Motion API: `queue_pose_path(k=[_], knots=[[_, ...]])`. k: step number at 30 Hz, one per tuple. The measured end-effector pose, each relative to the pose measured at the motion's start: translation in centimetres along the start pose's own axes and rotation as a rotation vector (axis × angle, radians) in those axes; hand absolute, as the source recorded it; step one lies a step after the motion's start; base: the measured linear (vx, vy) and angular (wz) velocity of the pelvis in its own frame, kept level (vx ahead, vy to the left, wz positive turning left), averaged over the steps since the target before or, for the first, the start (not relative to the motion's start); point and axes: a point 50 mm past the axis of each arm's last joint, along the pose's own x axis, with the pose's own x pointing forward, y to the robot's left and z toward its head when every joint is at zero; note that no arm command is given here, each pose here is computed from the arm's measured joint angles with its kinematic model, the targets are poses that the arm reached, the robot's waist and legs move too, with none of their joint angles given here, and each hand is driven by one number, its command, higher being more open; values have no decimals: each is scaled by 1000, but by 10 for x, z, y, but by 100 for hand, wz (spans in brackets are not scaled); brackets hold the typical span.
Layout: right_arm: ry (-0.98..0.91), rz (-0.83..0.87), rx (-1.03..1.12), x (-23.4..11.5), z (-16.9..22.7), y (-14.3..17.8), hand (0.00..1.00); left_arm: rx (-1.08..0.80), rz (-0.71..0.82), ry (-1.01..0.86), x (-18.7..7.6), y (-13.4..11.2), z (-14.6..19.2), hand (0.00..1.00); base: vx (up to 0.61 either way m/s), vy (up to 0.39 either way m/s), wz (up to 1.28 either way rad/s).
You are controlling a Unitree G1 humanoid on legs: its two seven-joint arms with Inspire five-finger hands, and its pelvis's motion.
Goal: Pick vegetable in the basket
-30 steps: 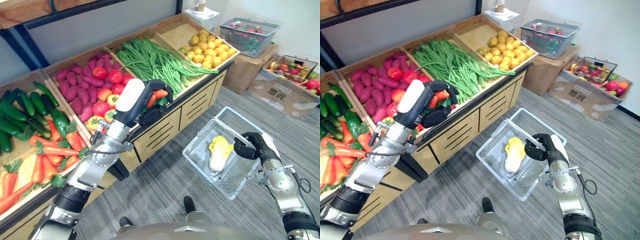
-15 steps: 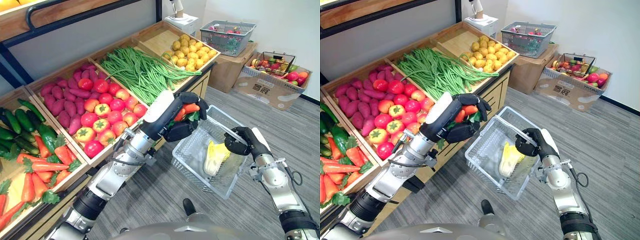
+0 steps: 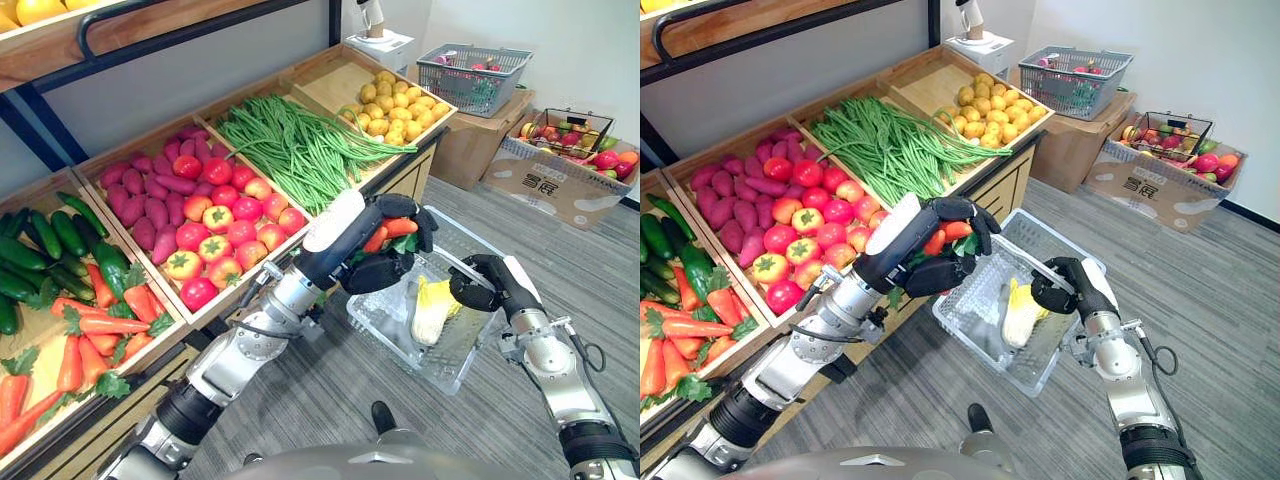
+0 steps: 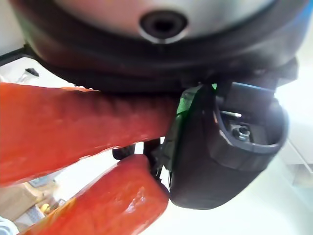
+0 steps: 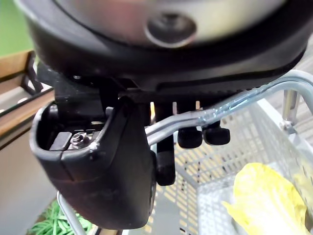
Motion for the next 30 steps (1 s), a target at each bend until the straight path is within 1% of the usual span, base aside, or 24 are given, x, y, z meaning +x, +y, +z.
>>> queue_pose_path(k=[4,8,11,18,21,26,30], knots=[[-7,10,4,1,2,4,0,-20,-11,-6,2,-5,1,0,-14,-3,-7],[-24,56,-13,3,7,15,0,-56,-54,19,1,-18,-4,0,-3,1,-13],[-61,97,-24,10,18,25,0,-74,-87,43,-1,-27,-8,0,-1,3,-21],[-141,120,-12,23,42,32,0,-77,-102,39,3,-29,-9,0,15,7,-33],[-152,121,7,25,46,32,0,-63,-112,34,7,-28,-11,0,-2,10,-21],[-157,132,34,25,48,38,0,-66,-120,38,7,-30,-12,0,1,13,-17],[-170,140,51,27,53,42,0,-68,-136,72,5,-34,-19,0,-16,18,-18]])
